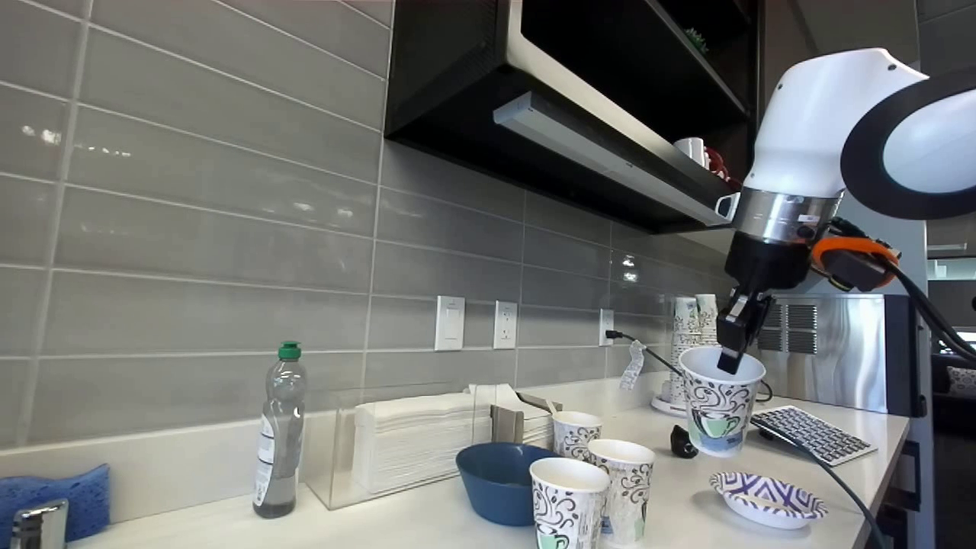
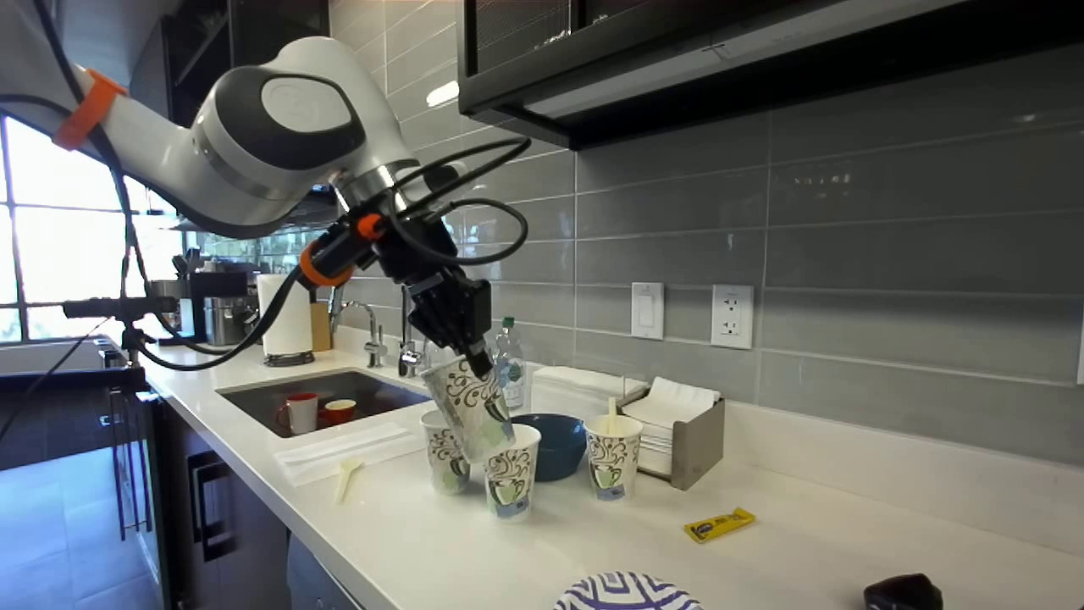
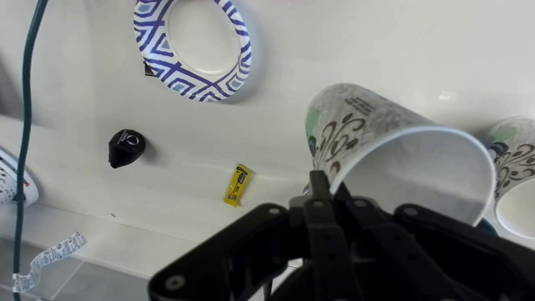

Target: Pour the contents from one cup to the other

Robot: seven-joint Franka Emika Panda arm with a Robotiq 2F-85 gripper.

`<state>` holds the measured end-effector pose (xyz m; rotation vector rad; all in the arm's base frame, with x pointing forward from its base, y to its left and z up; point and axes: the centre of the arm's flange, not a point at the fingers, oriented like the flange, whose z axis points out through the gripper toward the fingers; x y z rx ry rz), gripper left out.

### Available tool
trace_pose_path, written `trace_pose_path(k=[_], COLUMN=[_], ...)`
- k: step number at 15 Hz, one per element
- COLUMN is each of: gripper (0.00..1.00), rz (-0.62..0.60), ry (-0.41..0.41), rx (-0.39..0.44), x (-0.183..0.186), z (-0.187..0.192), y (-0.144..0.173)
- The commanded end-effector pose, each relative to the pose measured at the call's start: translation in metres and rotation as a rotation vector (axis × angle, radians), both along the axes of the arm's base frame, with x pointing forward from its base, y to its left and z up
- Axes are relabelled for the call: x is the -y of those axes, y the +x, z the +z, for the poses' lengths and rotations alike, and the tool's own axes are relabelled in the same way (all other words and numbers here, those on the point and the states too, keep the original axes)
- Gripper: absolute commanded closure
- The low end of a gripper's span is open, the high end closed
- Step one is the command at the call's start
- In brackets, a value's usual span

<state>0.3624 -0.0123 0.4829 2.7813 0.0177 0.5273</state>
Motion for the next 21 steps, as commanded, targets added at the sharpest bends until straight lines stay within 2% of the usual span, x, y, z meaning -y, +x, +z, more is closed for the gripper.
trace_pose_path(k=[1,4,8,11,12,13,17,18,21], gripper=[0.99,0.99,0.99,0.99,0.99,0.96,0.96,0.99,0.99], rz=[-0.003,0.044,0.128,0.186,0.156,0.160,0.157,0.157,0.160], ry=[-0.031,-0.120,-0.181,-0.237,-0.190,-0.190,-0.188,-0.188,-0.224], rx=[0.004,0.068,0.131,0.073,0.103,0.097,0.097,0.097,0.016], x=[0.000,-0.004,-0.017,-0.028,-0.025,-0.027,-0.025,-0.025,-0.041], z=[0.004,0.023,0.037,0.035,0.034,0.032,0.032,0.032,0.027], y=[0.003,0.015,0.030,0.046,0.024,0.027,0.027,0.027,0.043])
